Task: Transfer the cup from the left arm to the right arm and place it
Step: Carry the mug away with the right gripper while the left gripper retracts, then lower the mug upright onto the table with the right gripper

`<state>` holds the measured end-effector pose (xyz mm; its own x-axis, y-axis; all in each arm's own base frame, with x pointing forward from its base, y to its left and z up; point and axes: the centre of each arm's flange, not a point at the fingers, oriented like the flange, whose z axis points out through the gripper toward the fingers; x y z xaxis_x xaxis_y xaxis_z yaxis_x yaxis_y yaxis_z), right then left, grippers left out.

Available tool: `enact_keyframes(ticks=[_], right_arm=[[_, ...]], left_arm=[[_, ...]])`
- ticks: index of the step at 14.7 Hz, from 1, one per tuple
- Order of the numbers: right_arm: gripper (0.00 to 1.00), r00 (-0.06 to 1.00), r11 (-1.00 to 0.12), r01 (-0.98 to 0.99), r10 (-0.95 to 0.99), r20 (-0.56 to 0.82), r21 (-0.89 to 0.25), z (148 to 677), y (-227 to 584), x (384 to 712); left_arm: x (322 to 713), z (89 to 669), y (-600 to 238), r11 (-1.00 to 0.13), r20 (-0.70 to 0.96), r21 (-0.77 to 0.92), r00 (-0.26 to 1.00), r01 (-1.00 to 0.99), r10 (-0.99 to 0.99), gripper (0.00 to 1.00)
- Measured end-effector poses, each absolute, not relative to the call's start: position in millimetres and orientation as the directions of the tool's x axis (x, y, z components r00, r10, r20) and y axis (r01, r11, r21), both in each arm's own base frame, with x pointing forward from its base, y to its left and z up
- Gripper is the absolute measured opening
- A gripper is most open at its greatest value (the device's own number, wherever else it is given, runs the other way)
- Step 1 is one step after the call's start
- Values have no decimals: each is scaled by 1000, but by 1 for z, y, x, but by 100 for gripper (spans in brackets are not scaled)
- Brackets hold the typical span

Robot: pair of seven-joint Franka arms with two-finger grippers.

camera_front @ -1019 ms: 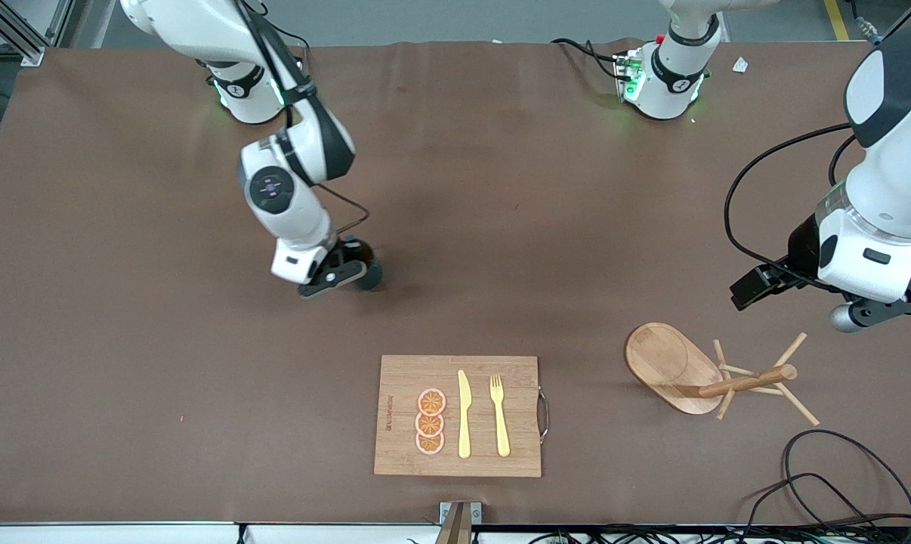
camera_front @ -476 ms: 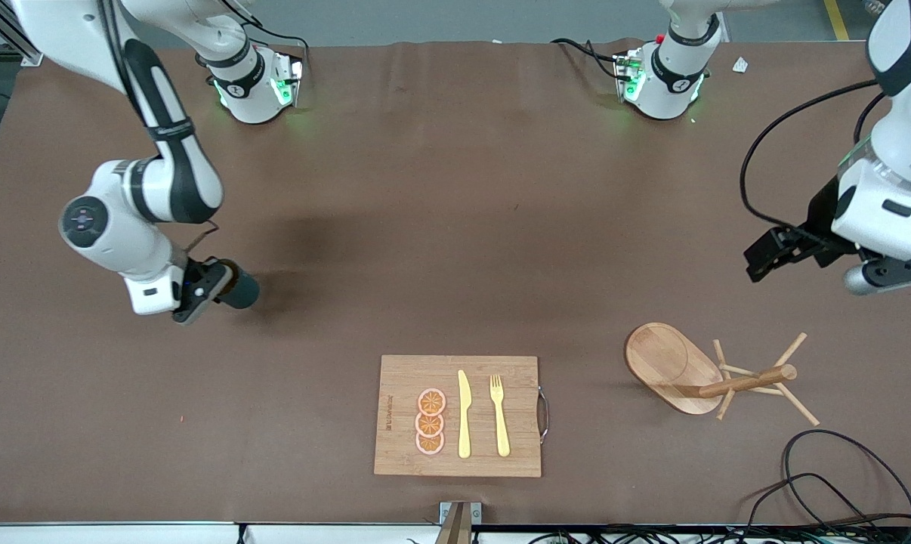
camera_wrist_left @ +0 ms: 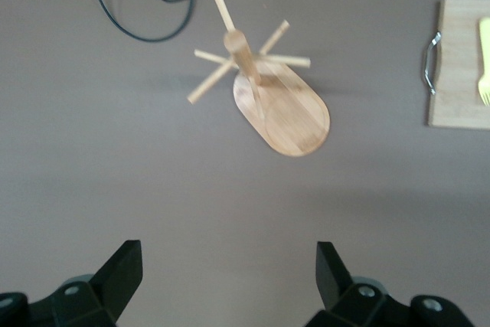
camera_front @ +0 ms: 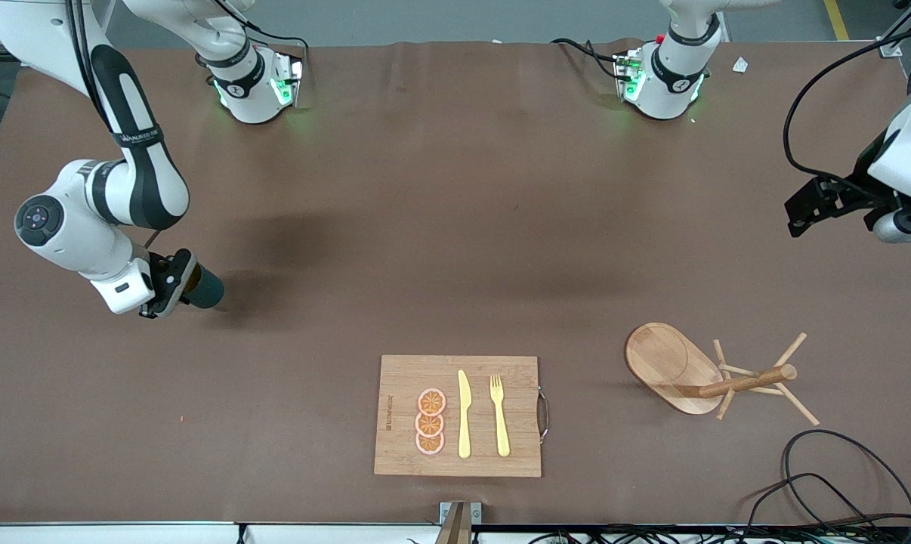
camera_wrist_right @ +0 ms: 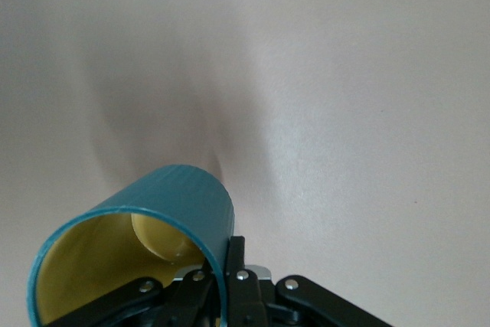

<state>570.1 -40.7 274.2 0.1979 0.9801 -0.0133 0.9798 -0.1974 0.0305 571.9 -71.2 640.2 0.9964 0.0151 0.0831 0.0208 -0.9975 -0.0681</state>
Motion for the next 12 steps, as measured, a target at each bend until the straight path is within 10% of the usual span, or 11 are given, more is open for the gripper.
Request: enact_keyframes(ticks=[12], right_arm=[[4, 14, -12, 999, 998, -55, 38, 235, -33, 539]], left_arm=[[523, 638, -69, -996, 13, -31, 996, -88, -88, 100]])
